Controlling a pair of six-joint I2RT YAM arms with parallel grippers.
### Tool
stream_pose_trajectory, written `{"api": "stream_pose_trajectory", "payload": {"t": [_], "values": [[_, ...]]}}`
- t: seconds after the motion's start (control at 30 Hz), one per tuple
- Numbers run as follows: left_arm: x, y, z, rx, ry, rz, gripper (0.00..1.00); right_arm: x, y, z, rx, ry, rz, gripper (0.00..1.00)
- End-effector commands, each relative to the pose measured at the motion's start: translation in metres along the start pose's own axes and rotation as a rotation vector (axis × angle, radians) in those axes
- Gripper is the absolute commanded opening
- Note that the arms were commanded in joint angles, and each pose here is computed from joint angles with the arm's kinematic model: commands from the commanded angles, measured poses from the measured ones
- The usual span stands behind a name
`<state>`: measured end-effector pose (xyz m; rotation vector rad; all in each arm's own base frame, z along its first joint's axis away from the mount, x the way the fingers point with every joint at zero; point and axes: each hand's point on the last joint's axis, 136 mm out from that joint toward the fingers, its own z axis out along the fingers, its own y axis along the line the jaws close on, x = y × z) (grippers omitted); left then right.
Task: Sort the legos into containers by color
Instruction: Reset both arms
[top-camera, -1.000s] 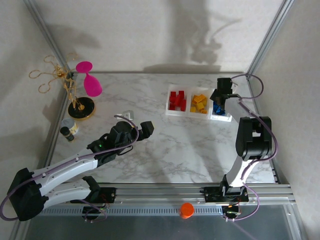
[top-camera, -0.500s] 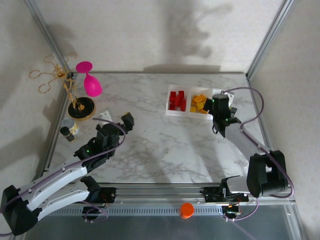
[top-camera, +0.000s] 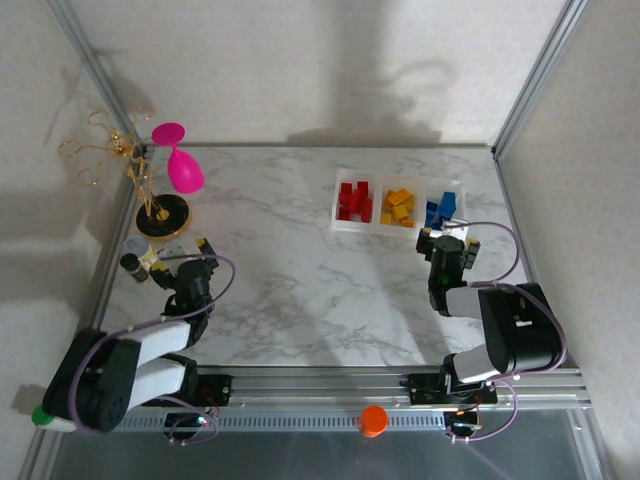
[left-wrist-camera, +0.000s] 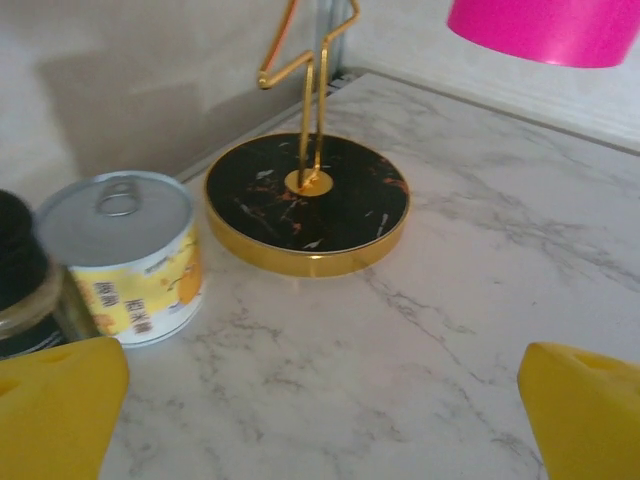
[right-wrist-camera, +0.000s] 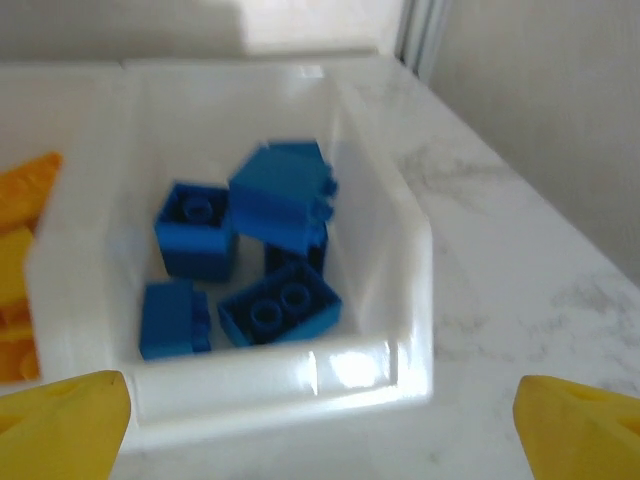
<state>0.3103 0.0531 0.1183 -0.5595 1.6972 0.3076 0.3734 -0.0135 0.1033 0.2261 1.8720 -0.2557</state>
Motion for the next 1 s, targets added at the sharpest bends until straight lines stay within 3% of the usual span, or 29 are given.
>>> {"api": "stream_pose_trajectory", "payload": {"t": [0.0, 0.07, 0.2, 0.33, 0.97], "values": [[-0.044, -0.026, 0.005, 0.147, -0.174, -0.080, 1.00, -0.035, 0.001, 0.003, -0.072, -0.160, 0.043, 0.99], [-0.041, -0.038, 0.013, 0.193, -0.164, -0.045, 1.00, -0.031, -0.003, 0.005, -0.101, -0.153, 0.071, 0.99], [-0.021, -0.052, 0.015, 0.289, -0.152, 0.003, 1.00, -0.025, 0.004, -0.025, -0.208, -0.269, 0.042, 0.99], [-0.016, -0.049, 0.034, 0.249, -0.083, -0.020, 1.00, -0.019, 0.001, -0.007, -0.218, -0.182, 0.070, 0.99], [-0.016, -0.049, 0.034, 0.246, -0.086, -0.020, 0.99, -0.020, 0.003, -0.008, -0.215, -0.189, 0.062, 0.99]]}}
